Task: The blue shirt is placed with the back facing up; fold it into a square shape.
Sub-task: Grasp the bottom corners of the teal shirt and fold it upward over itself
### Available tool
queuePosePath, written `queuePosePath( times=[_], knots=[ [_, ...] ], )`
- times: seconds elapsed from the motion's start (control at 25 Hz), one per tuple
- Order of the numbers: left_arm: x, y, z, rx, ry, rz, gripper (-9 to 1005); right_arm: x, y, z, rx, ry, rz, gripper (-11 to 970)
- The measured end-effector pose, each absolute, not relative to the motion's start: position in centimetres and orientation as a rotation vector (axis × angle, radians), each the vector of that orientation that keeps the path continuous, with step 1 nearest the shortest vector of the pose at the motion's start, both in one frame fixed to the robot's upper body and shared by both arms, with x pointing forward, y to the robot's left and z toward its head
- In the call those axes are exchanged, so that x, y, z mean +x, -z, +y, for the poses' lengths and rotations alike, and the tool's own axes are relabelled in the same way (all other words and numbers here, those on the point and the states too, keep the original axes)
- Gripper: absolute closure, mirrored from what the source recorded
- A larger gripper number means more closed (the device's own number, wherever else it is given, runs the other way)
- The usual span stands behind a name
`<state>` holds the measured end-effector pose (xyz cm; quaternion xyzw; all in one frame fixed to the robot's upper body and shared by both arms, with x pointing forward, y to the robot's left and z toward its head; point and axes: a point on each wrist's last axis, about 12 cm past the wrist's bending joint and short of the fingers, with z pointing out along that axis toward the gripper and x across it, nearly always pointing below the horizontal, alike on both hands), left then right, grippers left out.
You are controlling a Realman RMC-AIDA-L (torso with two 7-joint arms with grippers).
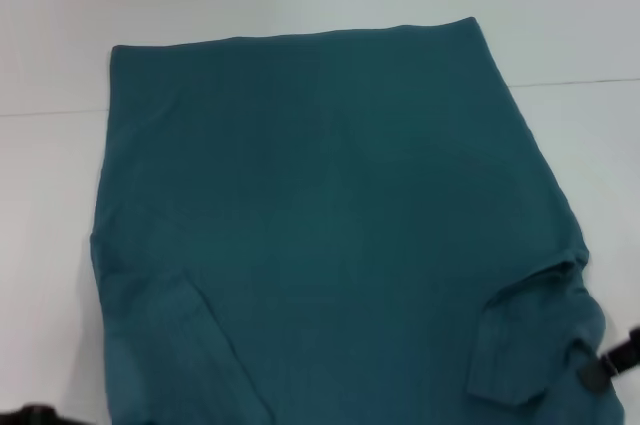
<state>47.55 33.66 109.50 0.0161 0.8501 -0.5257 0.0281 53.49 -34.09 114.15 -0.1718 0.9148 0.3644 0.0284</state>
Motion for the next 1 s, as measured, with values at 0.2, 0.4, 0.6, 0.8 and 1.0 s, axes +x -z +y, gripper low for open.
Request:
queuePosePath(
  times=[0.2,0.4,0.6,0.8,1.0],
  knots=[
    [50.0,-110.7,32.9,0.004,1.647,2.584,967,54.3,-114.9,-35.3,-0.376,-1.188,2.697,911],
    [52.8,-111.9,32.6,-0.148,1.624,2.545,967,54.8,-115.4,-37.0,-0.199,-1.176,2.592,909],
    [54.8,-112.7,32.3,-0.222,1.606,2.497,966,55.7,-116.2,-38.3,-0.040,-1.160,2.467,908],
    [57.3,-113.4,32.1,-0.272,1.533,2.430,966,57.2,-116.5,-38.7,0.078,-1.105,2.386,906],
    [59.7,-112.6,31.5,-0.345,1.386,2.399,966,59.3,-115.3,-36.8,0.094,-0.981,2.417,904]
  ],
)
